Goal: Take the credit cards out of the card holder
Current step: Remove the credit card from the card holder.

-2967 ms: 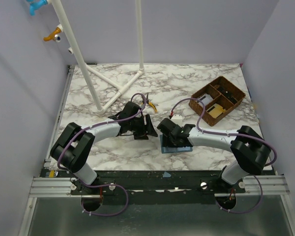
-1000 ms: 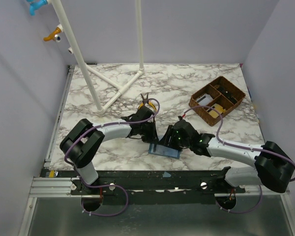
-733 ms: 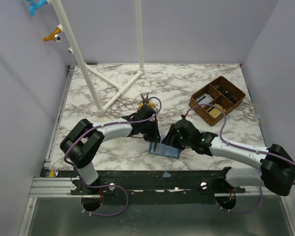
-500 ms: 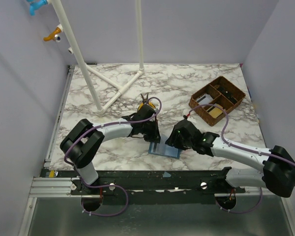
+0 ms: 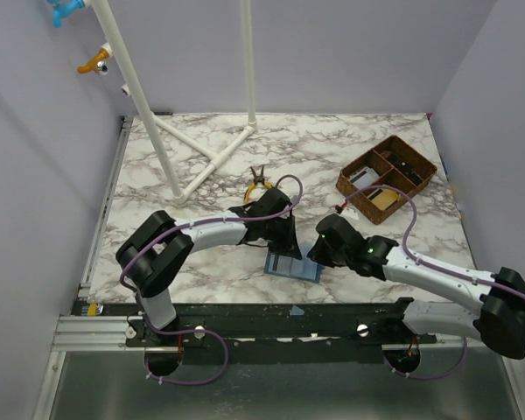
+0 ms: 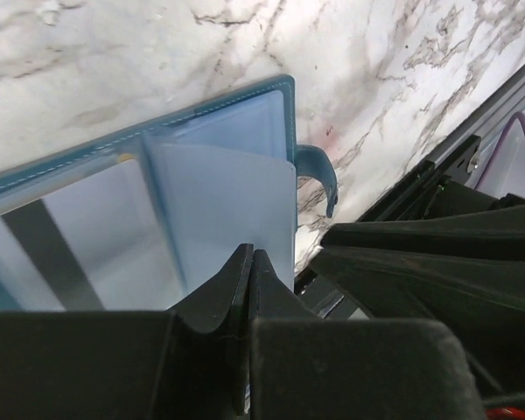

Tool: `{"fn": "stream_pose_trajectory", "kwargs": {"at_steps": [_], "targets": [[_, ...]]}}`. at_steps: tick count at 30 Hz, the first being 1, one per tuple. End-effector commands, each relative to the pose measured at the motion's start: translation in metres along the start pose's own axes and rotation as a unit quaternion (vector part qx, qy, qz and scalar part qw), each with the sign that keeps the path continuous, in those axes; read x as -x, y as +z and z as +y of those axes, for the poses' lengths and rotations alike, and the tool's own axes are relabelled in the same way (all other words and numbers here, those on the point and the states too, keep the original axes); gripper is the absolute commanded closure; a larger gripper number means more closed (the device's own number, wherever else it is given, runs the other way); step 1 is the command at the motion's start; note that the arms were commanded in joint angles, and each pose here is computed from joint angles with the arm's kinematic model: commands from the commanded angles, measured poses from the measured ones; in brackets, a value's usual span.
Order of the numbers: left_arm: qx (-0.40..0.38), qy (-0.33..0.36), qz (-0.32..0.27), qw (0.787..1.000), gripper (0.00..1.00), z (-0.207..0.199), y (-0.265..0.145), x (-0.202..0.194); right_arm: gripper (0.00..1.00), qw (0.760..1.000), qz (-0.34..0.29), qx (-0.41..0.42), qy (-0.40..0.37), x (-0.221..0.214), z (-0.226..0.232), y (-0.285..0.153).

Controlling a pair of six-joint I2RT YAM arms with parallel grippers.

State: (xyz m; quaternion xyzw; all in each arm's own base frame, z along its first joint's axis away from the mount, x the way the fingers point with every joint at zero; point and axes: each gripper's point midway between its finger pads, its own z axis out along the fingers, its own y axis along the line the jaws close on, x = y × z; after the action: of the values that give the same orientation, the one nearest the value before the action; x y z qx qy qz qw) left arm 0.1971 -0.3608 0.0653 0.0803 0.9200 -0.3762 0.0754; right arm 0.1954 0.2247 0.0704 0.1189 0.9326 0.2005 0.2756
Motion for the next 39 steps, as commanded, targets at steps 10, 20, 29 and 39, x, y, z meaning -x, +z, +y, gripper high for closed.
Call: {"fn": "stream_pose_trajectory", "kwargs": {"at_steps": [10, 20, 29, 39], "targets": [[-0.003, -0.004, 0.04, 0.999, 1.0, -0.011, 0.038, -0.008, 0.81, 0.999, -0.046, -0.01, 0.025, 0.021, -0.009, -0.024], [0.007, 0.026, -0.006, 1.0, 1.0, -0.018, 0.003, 0.008, 0.79, 0.999, -0.02, 0.032, 0.023, 0.013, 0.012, -0.018], [0.028, 0.01, -0.052, 0.998, 0.97, 0.018, -0.037, 0.02, 0.75, 0.997, 0.017, 0.075, 0.01, 0.003, 0.039, -0.005], [0.051, -0.011, -0.045, 0.998, 0.97, 0.06, -0.037, 0.008, 0.69, 0.993, 0.074, 0.087, 0.007, -0.017, 0.062, 0.033]]}}
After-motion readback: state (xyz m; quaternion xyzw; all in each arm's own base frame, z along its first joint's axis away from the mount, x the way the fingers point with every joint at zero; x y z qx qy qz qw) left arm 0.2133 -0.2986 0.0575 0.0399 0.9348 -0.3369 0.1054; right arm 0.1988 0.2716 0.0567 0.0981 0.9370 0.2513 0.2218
